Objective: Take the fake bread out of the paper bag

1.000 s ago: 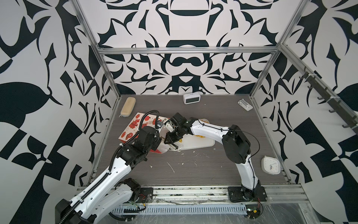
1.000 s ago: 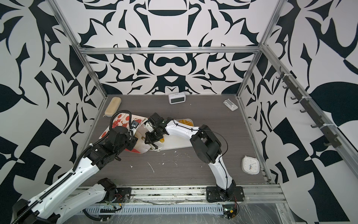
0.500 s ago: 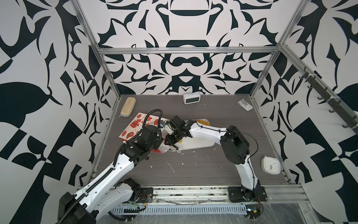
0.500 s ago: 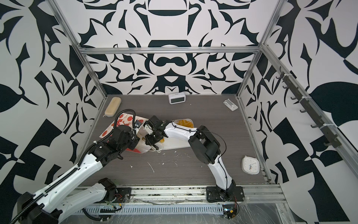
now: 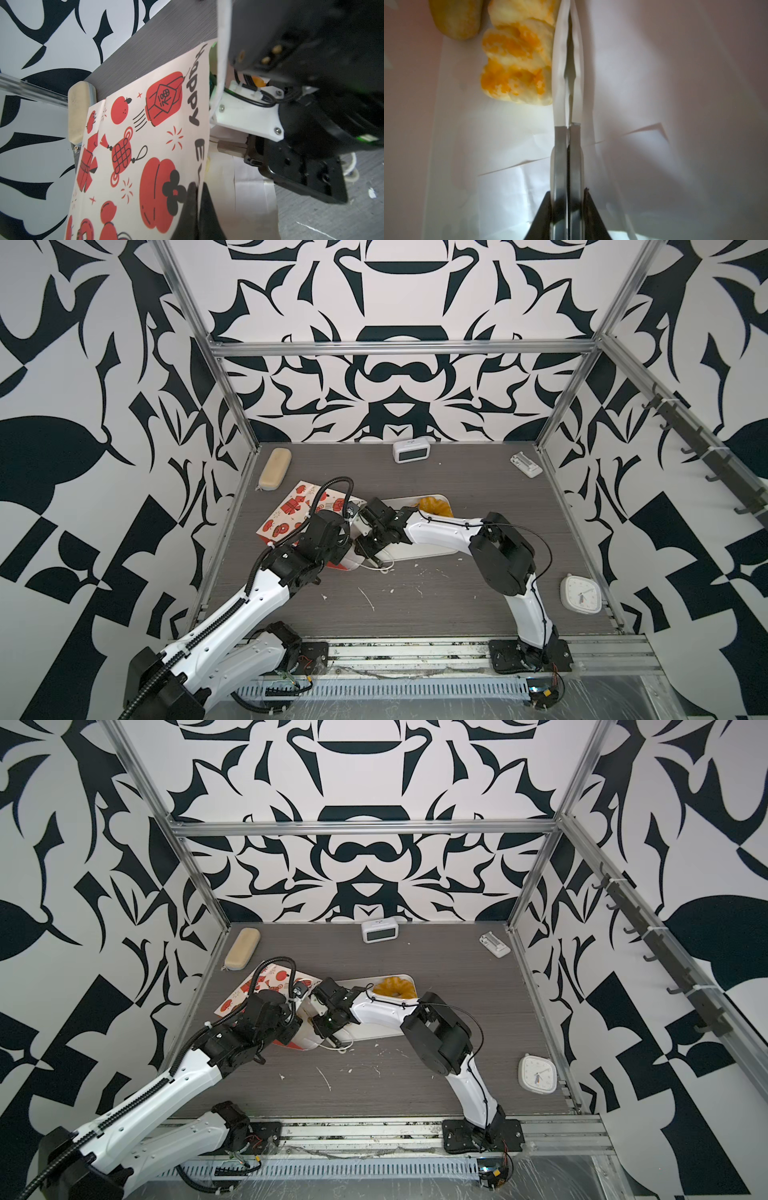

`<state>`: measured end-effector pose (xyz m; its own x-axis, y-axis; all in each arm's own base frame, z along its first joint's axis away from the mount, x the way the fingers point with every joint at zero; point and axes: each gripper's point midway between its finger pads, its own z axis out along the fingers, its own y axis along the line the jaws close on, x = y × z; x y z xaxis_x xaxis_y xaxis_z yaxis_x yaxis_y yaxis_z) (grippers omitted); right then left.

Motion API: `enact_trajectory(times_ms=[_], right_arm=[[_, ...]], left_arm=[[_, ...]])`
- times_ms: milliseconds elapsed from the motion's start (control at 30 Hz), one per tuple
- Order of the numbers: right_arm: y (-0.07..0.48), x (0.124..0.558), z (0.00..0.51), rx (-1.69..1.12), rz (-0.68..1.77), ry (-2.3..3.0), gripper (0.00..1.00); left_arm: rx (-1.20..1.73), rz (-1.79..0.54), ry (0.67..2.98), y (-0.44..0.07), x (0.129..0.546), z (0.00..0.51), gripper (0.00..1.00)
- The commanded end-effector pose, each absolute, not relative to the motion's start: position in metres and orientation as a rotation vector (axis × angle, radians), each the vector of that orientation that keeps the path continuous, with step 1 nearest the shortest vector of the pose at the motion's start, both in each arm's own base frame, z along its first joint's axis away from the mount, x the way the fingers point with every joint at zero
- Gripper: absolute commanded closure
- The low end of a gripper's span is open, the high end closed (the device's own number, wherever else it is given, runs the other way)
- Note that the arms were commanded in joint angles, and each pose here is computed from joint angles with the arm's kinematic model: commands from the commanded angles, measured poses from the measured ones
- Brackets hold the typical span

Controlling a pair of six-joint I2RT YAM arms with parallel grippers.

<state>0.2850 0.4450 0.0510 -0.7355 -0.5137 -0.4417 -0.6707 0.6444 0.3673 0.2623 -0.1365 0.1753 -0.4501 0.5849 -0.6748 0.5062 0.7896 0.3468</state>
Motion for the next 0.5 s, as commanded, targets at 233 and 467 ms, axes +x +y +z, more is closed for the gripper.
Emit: enact_trajectory(times_ms=[233,467], right_arm=[[0.45,0.338,0.09,-0.93,0.682,2.423,0.95],[0.429,0.328,0.106,-1.041,0.563,2.34,0.96]], left_arm=[[0.861,0.017,2.118,-0.152,0.248,0.174,1.0],[0.878,0.049,2.104,-0.152,0.252,0.179,1.0]])
